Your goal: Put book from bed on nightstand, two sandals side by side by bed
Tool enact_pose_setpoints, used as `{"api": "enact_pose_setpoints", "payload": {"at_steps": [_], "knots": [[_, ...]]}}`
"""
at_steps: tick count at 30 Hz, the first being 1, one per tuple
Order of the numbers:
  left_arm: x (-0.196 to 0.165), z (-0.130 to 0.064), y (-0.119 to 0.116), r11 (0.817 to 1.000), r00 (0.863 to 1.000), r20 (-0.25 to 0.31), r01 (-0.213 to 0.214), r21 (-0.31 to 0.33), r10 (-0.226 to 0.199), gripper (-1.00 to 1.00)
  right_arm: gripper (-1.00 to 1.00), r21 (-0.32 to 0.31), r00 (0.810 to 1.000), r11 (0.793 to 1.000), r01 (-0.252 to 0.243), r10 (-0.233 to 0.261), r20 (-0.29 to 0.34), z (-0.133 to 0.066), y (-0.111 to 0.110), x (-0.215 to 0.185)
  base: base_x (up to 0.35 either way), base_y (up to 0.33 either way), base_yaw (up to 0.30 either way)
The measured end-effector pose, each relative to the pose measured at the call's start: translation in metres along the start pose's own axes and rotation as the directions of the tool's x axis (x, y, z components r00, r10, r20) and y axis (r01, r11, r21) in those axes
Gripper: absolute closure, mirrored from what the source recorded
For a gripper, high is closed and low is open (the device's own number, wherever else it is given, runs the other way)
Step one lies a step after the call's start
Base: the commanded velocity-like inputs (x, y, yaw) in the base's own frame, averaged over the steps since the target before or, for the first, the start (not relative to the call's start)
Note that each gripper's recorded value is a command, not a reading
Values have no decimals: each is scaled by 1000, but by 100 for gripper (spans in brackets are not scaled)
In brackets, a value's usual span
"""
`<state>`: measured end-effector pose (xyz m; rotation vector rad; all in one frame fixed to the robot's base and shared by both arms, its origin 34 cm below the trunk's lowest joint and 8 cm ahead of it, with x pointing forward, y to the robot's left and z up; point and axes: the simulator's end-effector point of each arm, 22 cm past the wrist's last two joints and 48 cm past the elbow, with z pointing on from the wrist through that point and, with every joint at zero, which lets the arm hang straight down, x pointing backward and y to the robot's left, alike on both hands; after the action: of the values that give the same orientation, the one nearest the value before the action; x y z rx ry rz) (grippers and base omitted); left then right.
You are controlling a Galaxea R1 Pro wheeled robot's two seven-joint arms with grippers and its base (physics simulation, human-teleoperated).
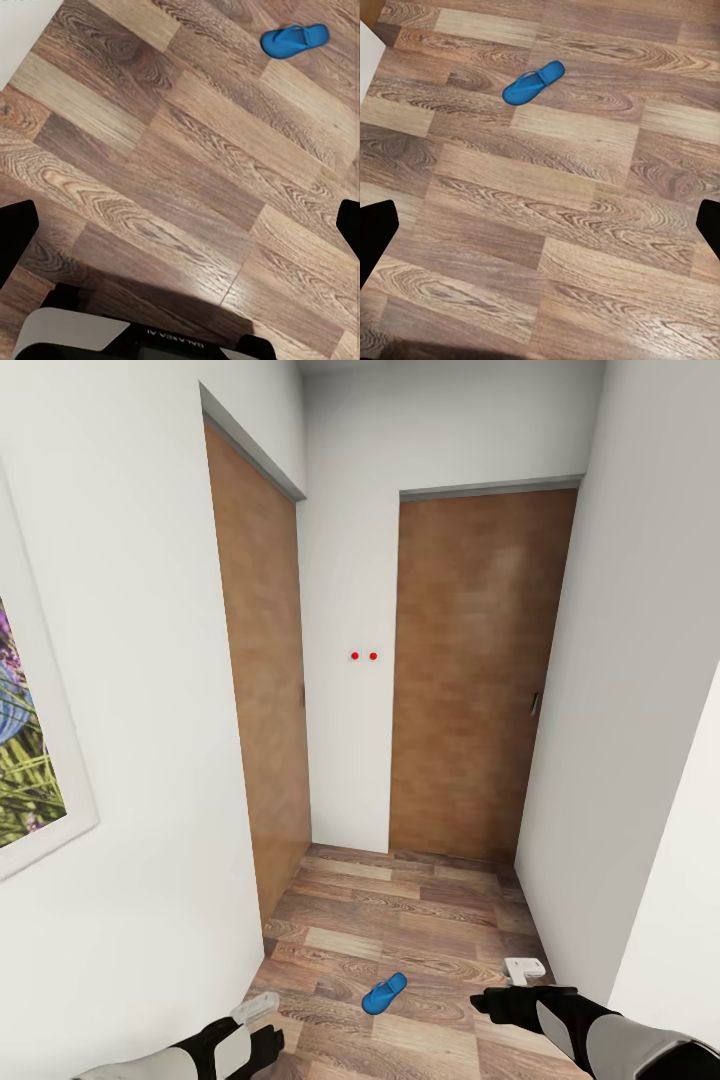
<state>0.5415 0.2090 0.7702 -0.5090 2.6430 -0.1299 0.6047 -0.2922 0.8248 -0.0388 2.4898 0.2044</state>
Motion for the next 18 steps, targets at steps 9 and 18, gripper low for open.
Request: {"api": "enact_pose_setpoints", "payload": {"at_steps": [9,18], "knots": [[-11,-3,-19,999,1000,24,-5,39,4,-100,-100,11,1000,1000,-7,7,-17,0,-1,4,0,0,0],[-60,-30,-84,985,998,37,-49,168,43,-100,-100,42,996,999,-23,26,-85,7,23,18,0,0,0]]}}
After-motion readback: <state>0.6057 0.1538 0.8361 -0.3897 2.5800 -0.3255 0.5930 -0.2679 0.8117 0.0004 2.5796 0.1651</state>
